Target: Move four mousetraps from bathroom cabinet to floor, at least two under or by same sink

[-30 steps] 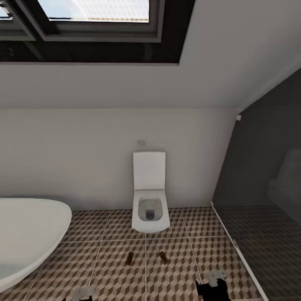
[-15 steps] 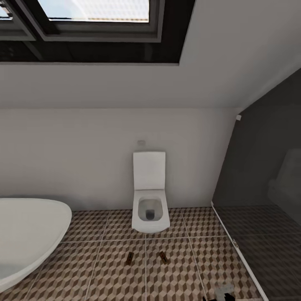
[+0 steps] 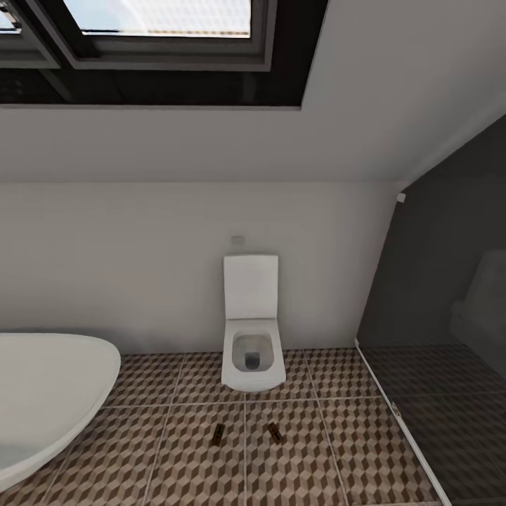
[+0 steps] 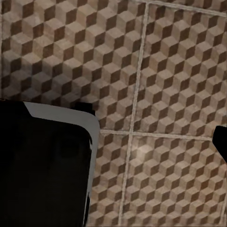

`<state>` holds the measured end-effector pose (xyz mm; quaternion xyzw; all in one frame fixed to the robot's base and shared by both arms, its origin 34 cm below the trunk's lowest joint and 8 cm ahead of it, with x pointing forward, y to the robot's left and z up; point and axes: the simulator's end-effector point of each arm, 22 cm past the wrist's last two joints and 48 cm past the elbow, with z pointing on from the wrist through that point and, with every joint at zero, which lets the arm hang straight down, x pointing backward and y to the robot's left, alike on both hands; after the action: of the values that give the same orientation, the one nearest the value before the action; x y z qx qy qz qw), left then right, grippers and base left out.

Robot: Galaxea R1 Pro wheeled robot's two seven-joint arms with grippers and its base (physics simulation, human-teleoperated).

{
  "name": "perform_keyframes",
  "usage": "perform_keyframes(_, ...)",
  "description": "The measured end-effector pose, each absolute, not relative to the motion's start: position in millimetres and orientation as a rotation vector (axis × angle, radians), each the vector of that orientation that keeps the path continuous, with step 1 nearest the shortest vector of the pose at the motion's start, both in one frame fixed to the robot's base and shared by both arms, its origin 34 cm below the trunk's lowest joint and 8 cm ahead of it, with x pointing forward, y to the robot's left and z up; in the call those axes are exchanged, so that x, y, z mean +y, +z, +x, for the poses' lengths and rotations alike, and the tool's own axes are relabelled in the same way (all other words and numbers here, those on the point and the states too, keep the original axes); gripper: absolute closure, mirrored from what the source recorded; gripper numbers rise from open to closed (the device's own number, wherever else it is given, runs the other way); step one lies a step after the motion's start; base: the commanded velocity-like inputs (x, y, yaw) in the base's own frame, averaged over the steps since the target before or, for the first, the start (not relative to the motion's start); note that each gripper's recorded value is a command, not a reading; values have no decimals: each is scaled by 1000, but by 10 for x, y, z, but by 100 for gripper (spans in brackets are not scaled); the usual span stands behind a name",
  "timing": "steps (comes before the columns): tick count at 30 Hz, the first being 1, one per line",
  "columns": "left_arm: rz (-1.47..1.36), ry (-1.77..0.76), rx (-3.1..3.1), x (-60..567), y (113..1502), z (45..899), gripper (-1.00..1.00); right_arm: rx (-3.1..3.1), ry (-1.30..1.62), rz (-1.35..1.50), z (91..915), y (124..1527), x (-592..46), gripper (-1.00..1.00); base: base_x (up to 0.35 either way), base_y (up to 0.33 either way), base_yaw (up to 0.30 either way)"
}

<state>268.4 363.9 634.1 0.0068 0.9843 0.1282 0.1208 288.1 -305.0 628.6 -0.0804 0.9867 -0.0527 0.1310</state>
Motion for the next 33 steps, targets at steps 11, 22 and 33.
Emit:
perform_keyframes(11,21,347,2880,3497,6320,2683,-100,2948,-184,-185,2449,6229,-3189,-100,0,0,0)
perform_keyframes(22,27,338,2872,3482,6322,2706,-100,2949,-143,-187,2455,6214,-2970,-100,0,0,0)
perform_keyframes(33,28,337,2871,3481,6323,2708,-100,2937,-114,-184,2507,6215,-2835,-100,0,0,0)
